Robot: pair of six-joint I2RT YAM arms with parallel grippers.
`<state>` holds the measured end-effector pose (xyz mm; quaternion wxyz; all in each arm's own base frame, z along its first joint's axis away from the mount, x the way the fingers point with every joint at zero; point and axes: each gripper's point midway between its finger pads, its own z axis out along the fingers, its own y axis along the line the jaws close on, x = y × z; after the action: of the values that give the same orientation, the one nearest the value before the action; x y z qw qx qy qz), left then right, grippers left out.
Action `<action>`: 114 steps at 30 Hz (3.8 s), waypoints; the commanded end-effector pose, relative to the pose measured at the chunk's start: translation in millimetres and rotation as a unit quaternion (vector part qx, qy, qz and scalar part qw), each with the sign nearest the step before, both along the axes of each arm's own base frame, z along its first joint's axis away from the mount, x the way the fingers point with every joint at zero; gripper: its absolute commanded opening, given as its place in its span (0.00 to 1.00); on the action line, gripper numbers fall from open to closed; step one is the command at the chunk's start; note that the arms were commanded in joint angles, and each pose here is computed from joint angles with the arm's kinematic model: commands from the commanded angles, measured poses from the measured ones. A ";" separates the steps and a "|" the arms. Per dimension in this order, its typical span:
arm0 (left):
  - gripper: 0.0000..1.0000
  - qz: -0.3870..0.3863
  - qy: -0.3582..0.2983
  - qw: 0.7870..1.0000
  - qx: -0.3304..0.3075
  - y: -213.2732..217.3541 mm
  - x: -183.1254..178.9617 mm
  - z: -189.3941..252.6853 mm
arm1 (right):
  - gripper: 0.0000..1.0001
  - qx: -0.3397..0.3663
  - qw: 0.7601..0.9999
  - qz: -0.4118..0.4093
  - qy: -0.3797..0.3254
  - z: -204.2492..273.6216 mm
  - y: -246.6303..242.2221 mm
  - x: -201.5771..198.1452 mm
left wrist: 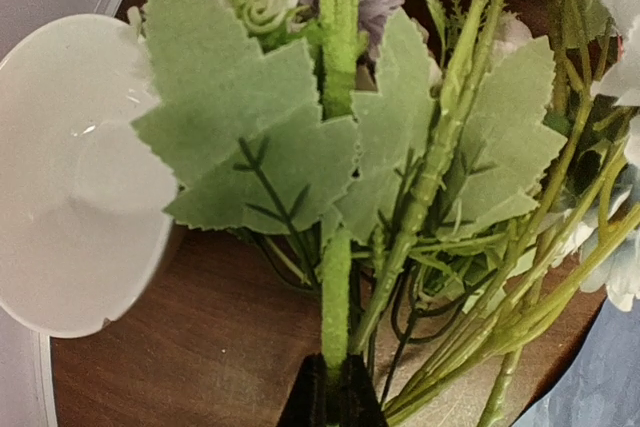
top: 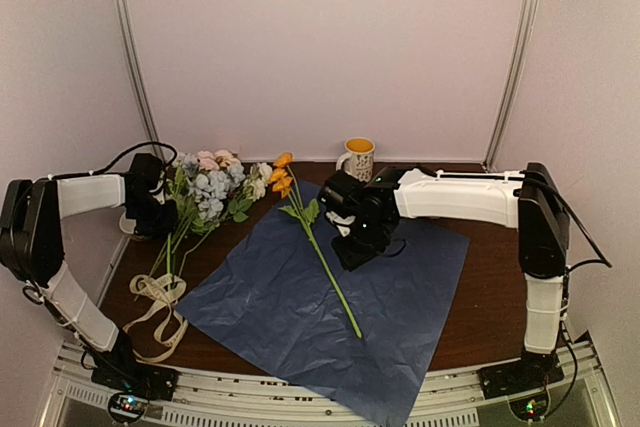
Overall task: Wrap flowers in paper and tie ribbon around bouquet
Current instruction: Pick up the fake flower from the corner of the board, then pass from the left arm to the right, then place the fake flower on the flattened wrapping paper, then pick up the fake flower from the corner of the board.
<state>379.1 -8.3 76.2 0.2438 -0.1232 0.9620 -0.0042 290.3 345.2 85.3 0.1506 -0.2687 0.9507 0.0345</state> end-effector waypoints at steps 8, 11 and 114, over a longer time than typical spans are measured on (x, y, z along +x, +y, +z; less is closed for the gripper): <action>0.00 0.018 -0.091 0.996 0.000 6.3 3.0 50.4 | 0.44 0.005 1.000 -0.003 -0.028 19.1 -5.4 0.9; 0.00 0.026 -0.141 0.990 0.001 9.5 -0.8 76.1 | 0.44 0.009 0.999 -0.005 -0.035 24.7 -5.6 1.6; 0.43 -0.022 -0.034 0.997 -0.063 -20.7 -16.4 32.9 | 0.38 0.092 0.995 0.031 0.033 10.0 12.3 9.2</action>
<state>359.6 -26.7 123.2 0.2852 -0.1291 0.9472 -0.0688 296.7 354.7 61.1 0.1046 -0.2713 0.9496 0.1171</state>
